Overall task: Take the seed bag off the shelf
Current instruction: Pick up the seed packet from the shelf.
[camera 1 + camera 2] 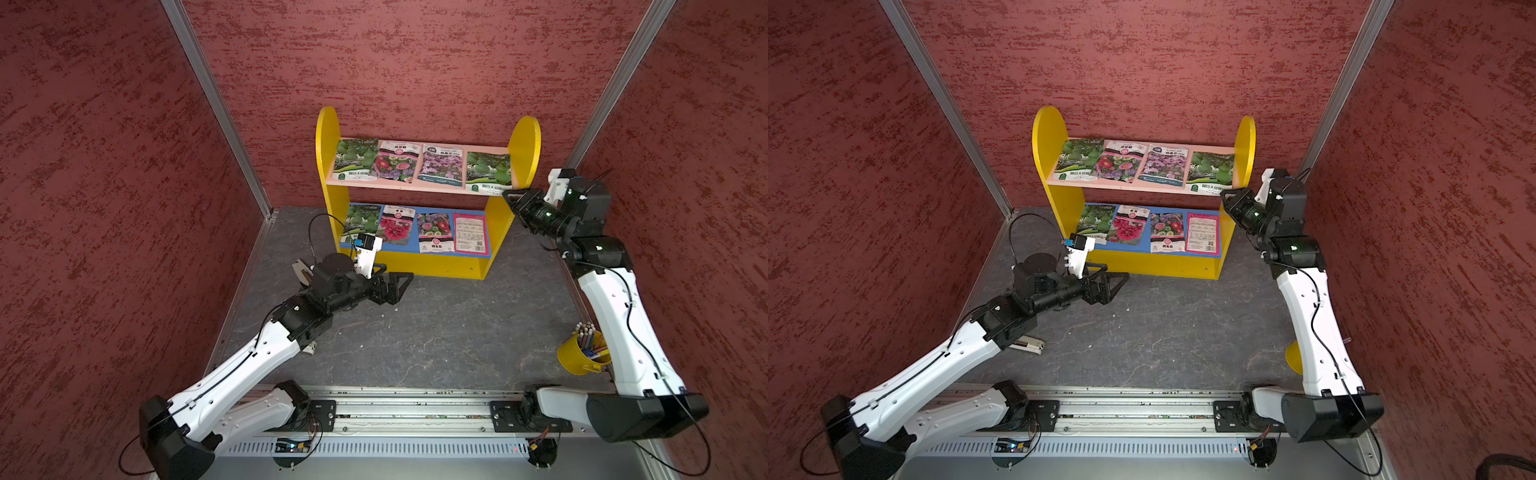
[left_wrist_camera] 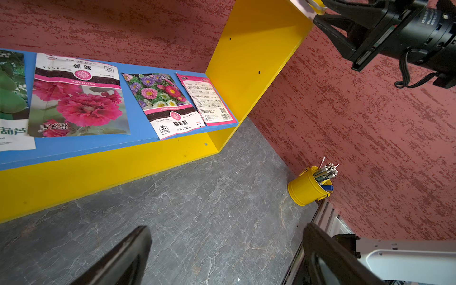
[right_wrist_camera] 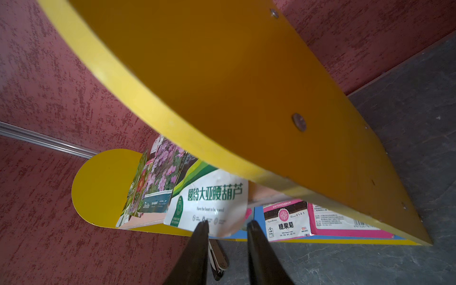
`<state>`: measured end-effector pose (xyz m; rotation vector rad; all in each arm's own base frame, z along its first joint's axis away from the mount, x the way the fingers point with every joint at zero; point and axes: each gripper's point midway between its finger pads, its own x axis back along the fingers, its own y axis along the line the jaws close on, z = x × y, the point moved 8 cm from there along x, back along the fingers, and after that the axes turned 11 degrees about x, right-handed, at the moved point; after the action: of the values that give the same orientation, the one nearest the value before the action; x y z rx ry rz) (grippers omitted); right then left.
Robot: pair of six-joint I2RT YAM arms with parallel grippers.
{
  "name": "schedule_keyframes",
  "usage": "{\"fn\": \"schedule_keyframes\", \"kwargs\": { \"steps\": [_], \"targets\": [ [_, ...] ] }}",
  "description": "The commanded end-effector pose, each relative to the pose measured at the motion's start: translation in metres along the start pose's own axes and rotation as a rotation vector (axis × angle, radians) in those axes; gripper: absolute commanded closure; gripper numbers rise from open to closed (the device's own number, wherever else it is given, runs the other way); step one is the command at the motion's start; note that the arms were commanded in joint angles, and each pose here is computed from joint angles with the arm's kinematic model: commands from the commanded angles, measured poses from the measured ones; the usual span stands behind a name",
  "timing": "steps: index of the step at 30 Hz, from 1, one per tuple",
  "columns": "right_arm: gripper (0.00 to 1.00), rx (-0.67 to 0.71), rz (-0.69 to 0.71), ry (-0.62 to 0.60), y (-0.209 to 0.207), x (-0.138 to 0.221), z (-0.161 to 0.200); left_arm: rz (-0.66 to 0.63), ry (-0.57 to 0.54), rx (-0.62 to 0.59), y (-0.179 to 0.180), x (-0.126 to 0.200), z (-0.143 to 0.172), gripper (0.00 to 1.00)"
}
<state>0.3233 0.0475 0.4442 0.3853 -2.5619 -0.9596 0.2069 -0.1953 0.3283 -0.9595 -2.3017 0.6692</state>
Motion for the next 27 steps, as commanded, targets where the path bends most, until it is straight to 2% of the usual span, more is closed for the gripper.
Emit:
{"fn": "schedule_keyframes", "kwargs": {
  "steps": [1,19,27],
  "targets": [
    [0.72,0.011,-0.042,-0.032,0.006,0.000,-0.010,0.007,-0.026,0.003,-0.002,0.004,-0.001,0.00],
    [0.98,-0.002,-0.051,-0.069,0.006,0.010,-0.013,0.011,-0.029,0.005,-0.001,0.002,-0.001,0.00],
    [1.00,0.000,-0.043,-0.093,0.005,0.018,-0.012,0.032,-0.043,0.010,-0.005,0.001,-0.005,0.00]
  ]
}}
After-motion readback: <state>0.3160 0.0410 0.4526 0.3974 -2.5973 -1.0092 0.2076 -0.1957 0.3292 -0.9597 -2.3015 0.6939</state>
